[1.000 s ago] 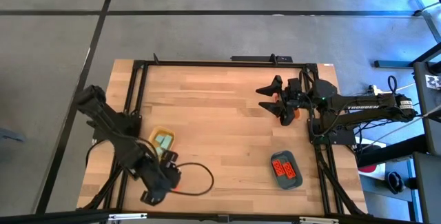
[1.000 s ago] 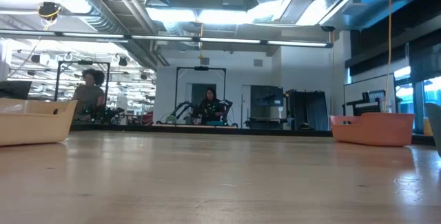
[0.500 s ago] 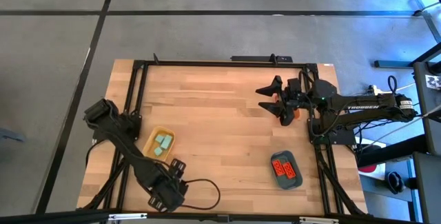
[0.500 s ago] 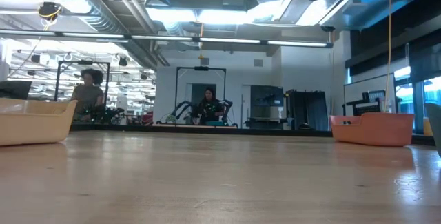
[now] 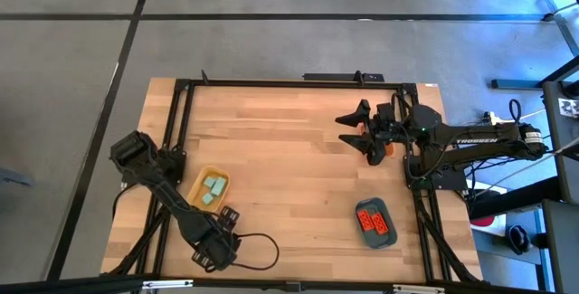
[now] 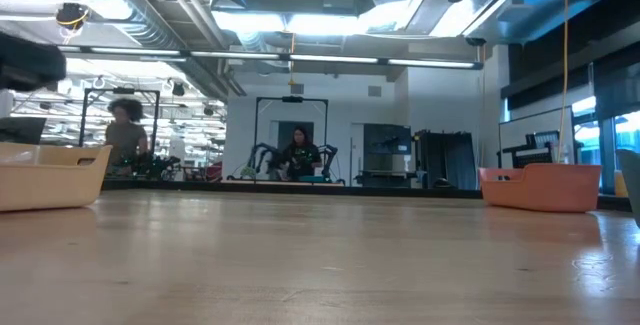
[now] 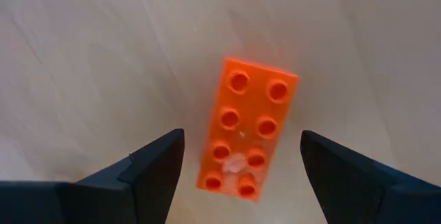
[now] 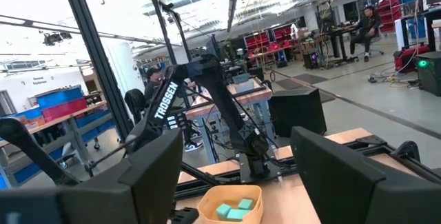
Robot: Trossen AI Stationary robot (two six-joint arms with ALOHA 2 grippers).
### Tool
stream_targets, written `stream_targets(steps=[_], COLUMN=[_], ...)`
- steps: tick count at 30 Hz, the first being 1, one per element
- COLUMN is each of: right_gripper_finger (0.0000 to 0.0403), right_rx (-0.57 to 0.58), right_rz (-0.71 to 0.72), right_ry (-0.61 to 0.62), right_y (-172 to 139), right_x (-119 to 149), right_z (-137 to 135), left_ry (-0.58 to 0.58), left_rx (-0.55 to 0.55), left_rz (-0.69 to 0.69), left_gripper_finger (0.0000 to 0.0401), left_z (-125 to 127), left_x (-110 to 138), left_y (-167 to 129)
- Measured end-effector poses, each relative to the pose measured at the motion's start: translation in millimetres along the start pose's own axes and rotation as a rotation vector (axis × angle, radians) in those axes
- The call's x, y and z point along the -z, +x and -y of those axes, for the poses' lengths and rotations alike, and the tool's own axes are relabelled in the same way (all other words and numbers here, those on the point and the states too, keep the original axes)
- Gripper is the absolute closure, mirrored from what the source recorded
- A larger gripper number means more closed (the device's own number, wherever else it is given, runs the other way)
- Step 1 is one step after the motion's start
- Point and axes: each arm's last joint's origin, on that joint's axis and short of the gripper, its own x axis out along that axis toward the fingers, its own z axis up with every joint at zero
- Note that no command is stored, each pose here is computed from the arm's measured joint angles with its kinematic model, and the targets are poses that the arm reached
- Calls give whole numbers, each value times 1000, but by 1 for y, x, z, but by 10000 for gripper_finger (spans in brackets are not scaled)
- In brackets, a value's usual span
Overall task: Sort & place blocks by color
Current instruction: Put the orange game piece into the blue bin
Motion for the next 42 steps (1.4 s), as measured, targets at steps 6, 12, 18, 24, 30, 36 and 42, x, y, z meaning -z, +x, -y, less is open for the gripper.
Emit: stream_targets(steps=[6, 12, 18, 24, 30, 36, 42], right_gripper_finger=[130, 130, 130, 130, 130, 130, 130], right_rx=[1, 1, 1, 1, 2, 13, 12], right_rz=[-1, -1, -2, -2, -2, 2, 2], right_ry=[-2, -3, -1, -2, -1, -1, -1], right_y=[0, 0, 0, 0, 0, 0, 0], right_x=[0, 0, 0, 0, 0, 0, 0], right_z=[0, 0, 0, 0, 0, 0, 0], left_ry=[-10, -12, -33, -95, -262, -519, -663], left_rx=[1, 35, 33, 7, -107, -343, -418], left_rz=[-2, -12, -6, 52, 266, 571, 894], left_gripper_finger=[119, 144, 221, 272, 272, 272, 272], left_z=[-6, -14, -23, -37, -66, -111, -150], left_x=[7, 12, 10, 9, 8, 18, 27], left_y=[10, 17, 17, -1, -51, -112, -144])
